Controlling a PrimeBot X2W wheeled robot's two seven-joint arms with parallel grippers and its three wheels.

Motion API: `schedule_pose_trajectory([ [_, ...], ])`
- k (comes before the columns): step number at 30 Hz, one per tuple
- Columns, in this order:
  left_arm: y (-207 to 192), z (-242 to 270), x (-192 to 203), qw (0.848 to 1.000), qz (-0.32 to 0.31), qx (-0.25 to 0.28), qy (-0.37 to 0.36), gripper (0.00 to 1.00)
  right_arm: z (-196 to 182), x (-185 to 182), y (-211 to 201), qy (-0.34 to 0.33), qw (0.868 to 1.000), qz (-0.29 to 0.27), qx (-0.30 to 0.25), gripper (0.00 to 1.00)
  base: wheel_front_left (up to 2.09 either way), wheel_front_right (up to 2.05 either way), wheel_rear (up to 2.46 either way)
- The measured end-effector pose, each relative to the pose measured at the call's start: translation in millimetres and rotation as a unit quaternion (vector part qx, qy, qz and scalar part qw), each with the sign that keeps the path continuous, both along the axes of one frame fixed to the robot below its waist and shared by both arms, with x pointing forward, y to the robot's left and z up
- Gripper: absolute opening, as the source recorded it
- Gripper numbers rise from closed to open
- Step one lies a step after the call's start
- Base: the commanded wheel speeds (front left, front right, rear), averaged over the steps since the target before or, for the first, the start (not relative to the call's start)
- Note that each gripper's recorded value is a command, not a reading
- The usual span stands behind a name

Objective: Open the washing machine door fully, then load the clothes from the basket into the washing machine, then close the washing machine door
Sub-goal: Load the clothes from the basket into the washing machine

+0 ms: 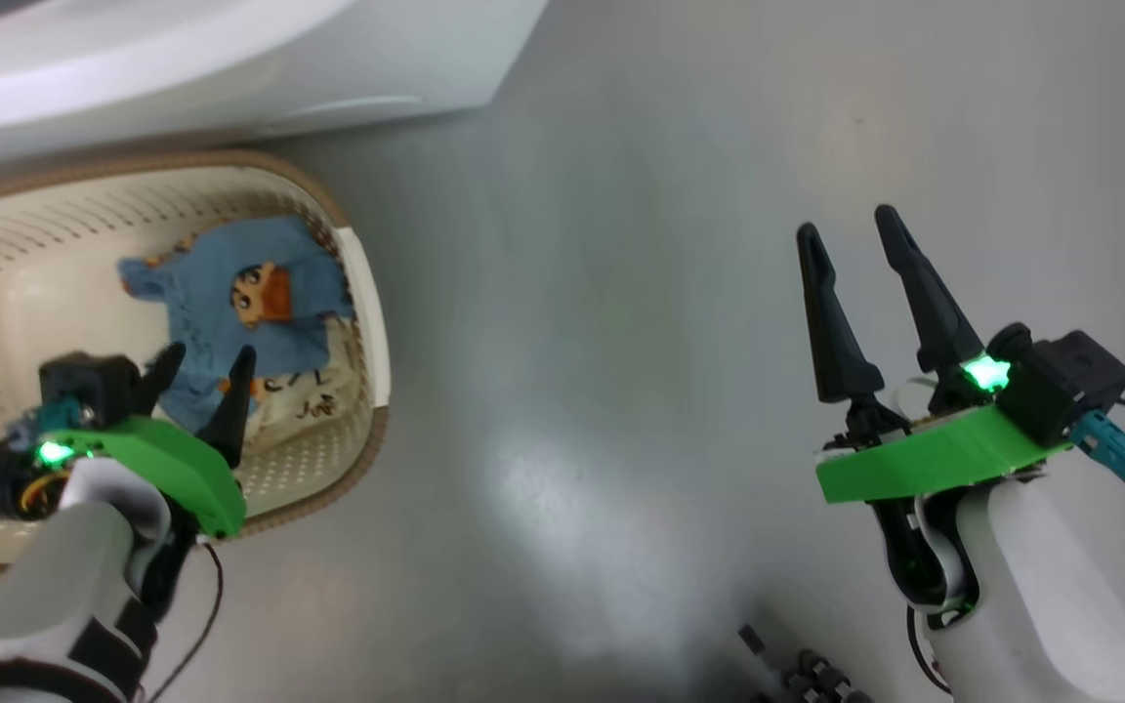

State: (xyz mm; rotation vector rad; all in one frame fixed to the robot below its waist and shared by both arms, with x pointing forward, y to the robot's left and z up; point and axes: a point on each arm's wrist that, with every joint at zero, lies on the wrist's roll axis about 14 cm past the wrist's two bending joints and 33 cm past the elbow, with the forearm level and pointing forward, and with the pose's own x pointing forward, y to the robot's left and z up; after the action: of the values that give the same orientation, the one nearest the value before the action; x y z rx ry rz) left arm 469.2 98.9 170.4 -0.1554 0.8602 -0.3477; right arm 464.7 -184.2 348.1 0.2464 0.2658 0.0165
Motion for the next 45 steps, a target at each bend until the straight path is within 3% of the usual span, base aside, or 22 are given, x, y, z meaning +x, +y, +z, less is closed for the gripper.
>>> schedule_pose_trajectory([
  [9, 1.0, -40.4, -0.2, 0.998, -0.022, 0.012, 0.053, 1.00, -17.8, 6.7, -1.3, 0.013, 1.000, 0.004, -0.004, 1.00, 0.00, 0.00, 0.00],
  [36, -11.3, -82.3, 0.5, 0.989, -0.065, 0.022, 0.131, 1.00, -39.2, -0.9, 2.0, 0.039, 0.999, 0.011, -0.005, 1.00, 0.00, 0.00, 0.00],
  [37, -11.0, -82.4, 0.1, 0.989, -0.067, 0.023, 0.132, 0.78, -38.4, -0.6, 2.3, 0.038, 0.999, 0.012, -0.005, 1.00, 0.00, 0.00, 0.00],
  [38, -10.2, -82.8, -0.3, 0.988, -0.069, 0.024, 0.133, 0.35, -37.6, -0.4, 2.2, 0.037, 0.999, 0.012, -0.005, 1.00, 0.00, 0.00, 0.00],
  [39, -9.5, -83.3, -0.8, 0.988, -0.070, 0.026, 0.136, 0.35, -37.2, -0.3, 2.0, 0.036, 0.999, 0.012, -0.005, 1.00, 0.00, 0.00, 0.00],
  [40, -9.1, -83.1, -0.3, 0.988, -0.068, 0.025, 0.136, 0.04, -37.0, -0.2, 2.1, 0.036, 0.999, 0.012, -0.006, 1.00, 0.00, 0.00, 0.00],
  [45, -9.2, -77.5, 1.7, 0.989, -0.061, 0.018, 0.132, 0.00, -33.4, 1.4, 3.2, 0.031, 0.999, 0.014, -0.007, 1.00, 0.00, 0.00, 0.00],
])
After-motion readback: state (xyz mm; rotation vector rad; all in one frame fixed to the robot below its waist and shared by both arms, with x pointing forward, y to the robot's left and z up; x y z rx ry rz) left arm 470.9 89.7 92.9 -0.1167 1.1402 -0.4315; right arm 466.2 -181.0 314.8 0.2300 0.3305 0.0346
